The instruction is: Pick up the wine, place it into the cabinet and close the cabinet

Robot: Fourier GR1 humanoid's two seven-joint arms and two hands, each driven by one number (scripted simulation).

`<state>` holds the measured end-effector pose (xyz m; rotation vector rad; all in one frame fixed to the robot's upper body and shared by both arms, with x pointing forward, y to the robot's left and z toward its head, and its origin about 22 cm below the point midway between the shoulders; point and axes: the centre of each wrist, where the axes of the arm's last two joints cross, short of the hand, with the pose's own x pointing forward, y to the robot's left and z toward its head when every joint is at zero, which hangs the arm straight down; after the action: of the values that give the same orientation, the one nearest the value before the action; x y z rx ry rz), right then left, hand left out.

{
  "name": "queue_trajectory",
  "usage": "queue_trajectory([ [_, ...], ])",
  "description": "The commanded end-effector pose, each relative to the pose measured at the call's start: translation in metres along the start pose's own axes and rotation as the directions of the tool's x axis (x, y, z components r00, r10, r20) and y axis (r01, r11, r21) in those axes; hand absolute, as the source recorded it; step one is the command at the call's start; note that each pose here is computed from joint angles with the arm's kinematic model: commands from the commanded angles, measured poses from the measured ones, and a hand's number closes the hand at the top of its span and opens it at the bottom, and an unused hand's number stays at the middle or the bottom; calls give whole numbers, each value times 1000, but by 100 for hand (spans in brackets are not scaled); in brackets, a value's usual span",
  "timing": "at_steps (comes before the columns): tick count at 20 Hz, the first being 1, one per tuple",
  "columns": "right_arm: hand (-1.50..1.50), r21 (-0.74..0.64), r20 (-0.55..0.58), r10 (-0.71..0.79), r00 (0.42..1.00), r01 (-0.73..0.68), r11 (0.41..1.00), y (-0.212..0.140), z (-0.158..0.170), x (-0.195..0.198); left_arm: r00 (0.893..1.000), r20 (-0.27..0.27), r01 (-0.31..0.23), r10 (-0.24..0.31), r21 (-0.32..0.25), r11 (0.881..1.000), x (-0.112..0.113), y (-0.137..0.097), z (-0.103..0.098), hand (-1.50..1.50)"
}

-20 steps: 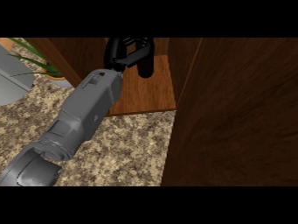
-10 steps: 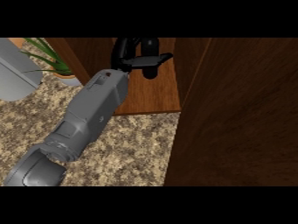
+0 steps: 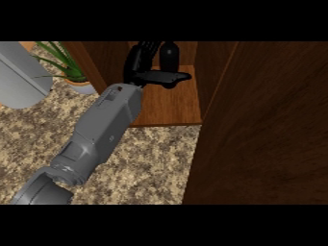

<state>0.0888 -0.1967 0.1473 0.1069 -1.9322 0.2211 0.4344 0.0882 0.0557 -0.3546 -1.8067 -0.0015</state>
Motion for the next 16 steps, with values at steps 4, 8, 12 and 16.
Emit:
queue_trajectory([
  [4, -150, -3, -1, -102, 995, 102, 995, -3, 14, 49, 995, -38, -93, 90, -72, 993, -22, 9, 30, -150],
  [8, -150, -28, -4, -88, 996, 88, 996, 1, 12, 32, 990, -37, -139, 136, -80, 987, -22, 4, 43, -150],
  [12, -150, -16, 2, -97, 995, 97, 995, -2, 13, 52, 990, -42, -138, 135, -75, 988, -41, 2, 79, -150],
  [16, -150, -22, 31, -97, 995, 97, 995, -6, 9, 50, 985, -63, -163, 158, -86, 983, -49, -1, 112, -150],
])
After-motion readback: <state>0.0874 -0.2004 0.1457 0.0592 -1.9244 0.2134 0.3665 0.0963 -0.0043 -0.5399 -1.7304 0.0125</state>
